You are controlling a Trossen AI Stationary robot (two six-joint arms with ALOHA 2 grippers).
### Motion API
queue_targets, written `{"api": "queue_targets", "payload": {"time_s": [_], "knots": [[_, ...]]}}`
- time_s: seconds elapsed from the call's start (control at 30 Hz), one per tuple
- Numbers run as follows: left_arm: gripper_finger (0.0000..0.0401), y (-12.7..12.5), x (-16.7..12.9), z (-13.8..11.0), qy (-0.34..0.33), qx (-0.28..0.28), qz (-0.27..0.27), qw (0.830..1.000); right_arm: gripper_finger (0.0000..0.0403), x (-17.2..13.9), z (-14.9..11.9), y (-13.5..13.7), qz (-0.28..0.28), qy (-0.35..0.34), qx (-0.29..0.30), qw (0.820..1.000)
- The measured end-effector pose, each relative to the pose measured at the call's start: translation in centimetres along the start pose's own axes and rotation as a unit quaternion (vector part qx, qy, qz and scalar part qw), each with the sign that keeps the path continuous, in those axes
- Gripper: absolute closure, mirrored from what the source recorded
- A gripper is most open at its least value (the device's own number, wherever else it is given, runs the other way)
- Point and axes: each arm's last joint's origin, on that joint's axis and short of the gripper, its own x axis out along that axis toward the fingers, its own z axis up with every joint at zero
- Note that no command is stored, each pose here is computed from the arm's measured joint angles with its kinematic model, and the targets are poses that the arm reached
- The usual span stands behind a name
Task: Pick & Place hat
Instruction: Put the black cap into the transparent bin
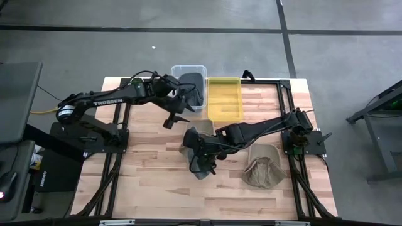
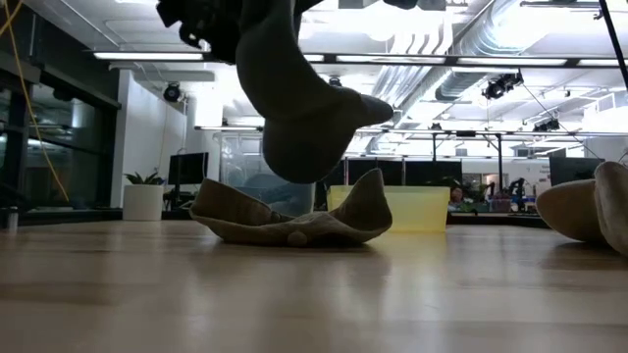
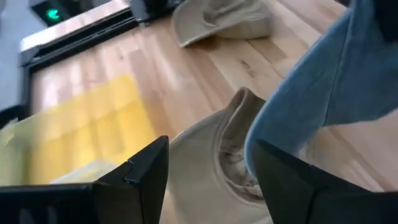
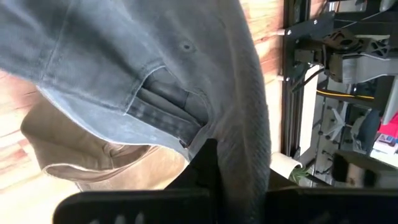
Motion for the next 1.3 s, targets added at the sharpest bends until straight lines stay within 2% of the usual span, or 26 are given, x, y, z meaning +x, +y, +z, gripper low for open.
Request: {"api": "queue_targets", "payload": {"time_s": [0.23, 0.37, 0.53, 0.7, 0.8, 0.9, 1.3], "knots": [[0.0194, -0.5, 1.0, -0.4, -0.017, 0.026, -0.070, 0.997, 0.0401, 0.0, 0.0, -0.1, -0.004, -0.001, 0.001, 1.000], [0.0194, -0.7, 1.1, -0.2, -0.026, 0.041, -0.077, 0.996, 0.0401, 0.0, 0.0, -0.1, -0.004, 0.000, 0.001, 1.000], [0.0194, -1.3, 1.3, 0.2, -0.050, 0.045, -0.112, 0.991, 0.0401, 0.1, -0.1, -0.2, -0.005, 0.004, 0.003, 1.000], [0.0194, -2.0, 2.3, 0.9, -0.057, 0.072, -0.117, 0.989, 0.0401, 0.2, -0.6, -0.4, -0.008, 0.009, 0.010, 1.000], [0.0194, -2.2, 3.2, 0.9, -0.045, 0.081, -0.104, 0.990, 0.0401, 0.2, -0.7, -0.4, -0.008, 0.010, 0.012, 1.000], [0.0194, -1.6, 3.5, 1.4, -0.053, 0.097, -0.070, 0.991, 0.0401, 0.2, -0.7, -0.5, -0.010, 0.012, 0.013, 1.000], [0.0194, -2.0, 4.5, 0.9, -0.060, 0.084, -0.118, 0.988, 0.0401, 0.2, -0.7, -0.5, -0.016, 0.016, 0.010, 1.000]]}}
